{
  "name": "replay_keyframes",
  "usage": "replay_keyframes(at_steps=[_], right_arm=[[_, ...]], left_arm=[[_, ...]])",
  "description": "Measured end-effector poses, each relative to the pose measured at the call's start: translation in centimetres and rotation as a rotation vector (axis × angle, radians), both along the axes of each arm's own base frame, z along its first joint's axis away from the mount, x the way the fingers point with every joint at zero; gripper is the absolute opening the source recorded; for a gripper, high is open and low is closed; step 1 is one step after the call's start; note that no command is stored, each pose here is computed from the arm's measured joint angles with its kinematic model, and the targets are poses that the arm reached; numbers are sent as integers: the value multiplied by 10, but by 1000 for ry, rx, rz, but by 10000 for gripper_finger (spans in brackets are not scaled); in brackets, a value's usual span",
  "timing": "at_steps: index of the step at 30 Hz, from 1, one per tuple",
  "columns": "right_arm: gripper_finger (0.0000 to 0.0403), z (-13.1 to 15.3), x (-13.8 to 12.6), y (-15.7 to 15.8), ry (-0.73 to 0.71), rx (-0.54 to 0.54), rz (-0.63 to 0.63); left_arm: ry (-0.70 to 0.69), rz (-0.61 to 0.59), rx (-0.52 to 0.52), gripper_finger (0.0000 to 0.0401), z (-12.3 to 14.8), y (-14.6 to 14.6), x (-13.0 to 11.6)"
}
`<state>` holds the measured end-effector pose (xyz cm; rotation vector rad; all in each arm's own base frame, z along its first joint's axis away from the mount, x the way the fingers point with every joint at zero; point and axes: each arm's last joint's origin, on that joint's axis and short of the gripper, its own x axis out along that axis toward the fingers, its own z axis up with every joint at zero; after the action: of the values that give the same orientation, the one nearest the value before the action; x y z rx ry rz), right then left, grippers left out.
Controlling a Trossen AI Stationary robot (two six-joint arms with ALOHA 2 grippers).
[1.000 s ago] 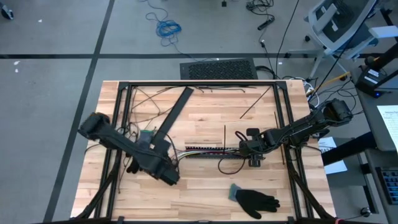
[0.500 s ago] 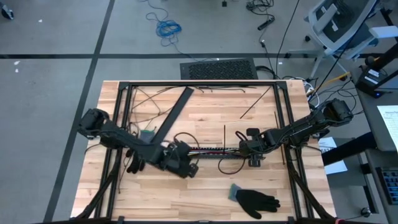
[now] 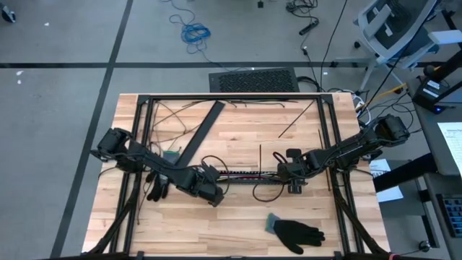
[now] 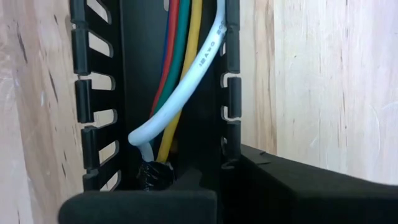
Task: Ziptie cables
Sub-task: Put the ziptied cable wires into the cable duct
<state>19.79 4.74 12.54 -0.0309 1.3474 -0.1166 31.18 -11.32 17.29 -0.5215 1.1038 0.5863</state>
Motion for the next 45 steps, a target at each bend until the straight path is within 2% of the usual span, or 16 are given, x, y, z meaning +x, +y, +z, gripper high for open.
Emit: replay_keyframes(at_steps=[9, 12, 17, 19, 22, 25, 28, 32, 36, 41, 45], right_arm=[[0, 0, 0, 0, -3, 2, -8], [0, 0, 0, 0, -3, 5, -11], [0, 0, 0, 1, 0, 17, -6], [0, 0, 0, 2, 0, 14, 4], [0, 0, 0, 3, -2, 12, 17], [0, 0, 0, 3, -4, 17, 16], [0, 0, 0, 3, -3, 19, 18], [0, 0, 0, 3, -4, 22, 25], [0, 0, 0, 4, -4, 26, 30], [0, 0, 1, 4, -5, 29, 33], [0, 0, 1, 4, -7, 29, 34]], left_arm=[[104, 12, 151, 0, -5, 22, -7], [158, 36, 157, 0, -17, 32, -15], [229, 81, 85, 0, -30, 41, -25], [214, 82, 64, 0, -22, 42, -24], [146, 66, 122, 0, -11, 42, -22], [185, 77, 200, 0, -9, 48, -27], [188, 103, 207, 0, -6, 60, -26], [105, 133, 207, 0, 8, 69, -24], [45, 182, 293, 0, 24, 79, -29], [-67, 229, 288, 0, 54, 87, -41], [-142, 180, 191, 0, 70, 74, -49]])
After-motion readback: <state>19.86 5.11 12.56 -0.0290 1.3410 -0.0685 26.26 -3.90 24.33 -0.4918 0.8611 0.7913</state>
